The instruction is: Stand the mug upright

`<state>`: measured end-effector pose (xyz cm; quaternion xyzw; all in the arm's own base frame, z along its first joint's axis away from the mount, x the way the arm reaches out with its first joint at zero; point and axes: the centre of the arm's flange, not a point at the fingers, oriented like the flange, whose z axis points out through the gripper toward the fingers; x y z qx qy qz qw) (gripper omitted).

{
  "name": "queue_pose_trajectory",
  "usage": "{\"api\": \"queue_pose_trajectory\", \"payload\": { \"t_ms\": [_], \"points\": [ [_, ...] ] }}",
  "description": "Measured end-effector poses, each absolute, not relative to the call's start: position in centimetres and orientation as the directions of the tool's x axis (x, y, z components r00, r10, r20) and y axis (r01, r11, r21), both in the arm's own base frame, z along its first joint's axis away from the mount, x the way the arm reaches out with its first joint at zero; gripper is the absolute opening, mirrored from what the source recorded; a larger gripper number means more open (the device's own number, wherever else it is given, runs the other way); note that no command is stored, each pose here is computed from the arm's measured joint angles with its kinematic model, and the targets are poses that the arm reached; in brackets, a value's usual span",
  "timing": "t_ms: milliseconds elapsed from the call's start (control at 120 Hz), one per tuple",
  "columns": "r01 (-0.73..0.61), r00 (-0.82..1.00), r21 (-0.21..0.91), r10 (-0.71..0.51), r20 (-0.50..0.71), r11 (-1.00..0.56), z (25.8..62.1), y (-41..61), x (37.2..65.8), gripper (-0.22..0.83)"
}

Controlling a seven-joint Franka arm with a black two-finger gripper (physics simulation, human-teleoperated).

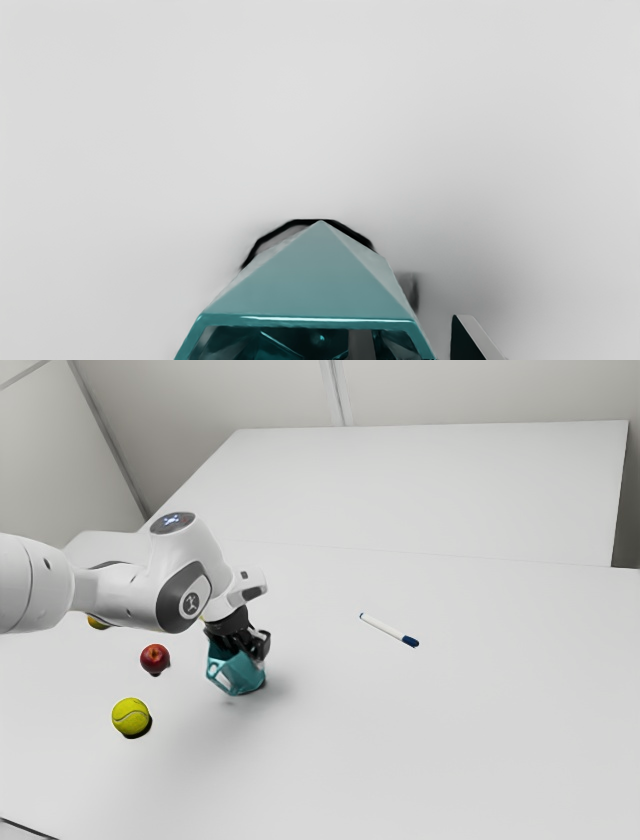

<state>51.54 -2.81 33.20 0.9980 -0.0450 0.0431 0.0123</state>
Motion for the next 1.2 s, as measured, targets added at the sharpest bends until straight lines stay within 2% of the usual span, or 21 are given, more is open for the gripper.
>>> {"api": "queue_pose_trajectory", "payload": {
  "t_ms": [175, 400, 792, 975, 1200],
  "points": [
    [-0.091, 0.989, 0.022, -0.088, 0.117, -0.996, 34.8, -3.0, 51.5, 0.26],
    [-0.097, 0.983, 0.021, -0.093, 0.16, -0.995, 37.1, -3.3, 51.3, 0.39],
    [-0.113, 0.973, 0.024, -0.106, 0.203, -0.993, 41.2, -4.1, 50.7, 0.52],
    [-0.121, 0.973, 0.033, -0.112, 0.2, -0.992, 44.9, -4.8, 52.2, 0.56],
    [-0.127, 0.983, 0.043, -0.12, 0.139, -0.991, 48.8, -5.2, 53.8, 0.58]
  ]
}}
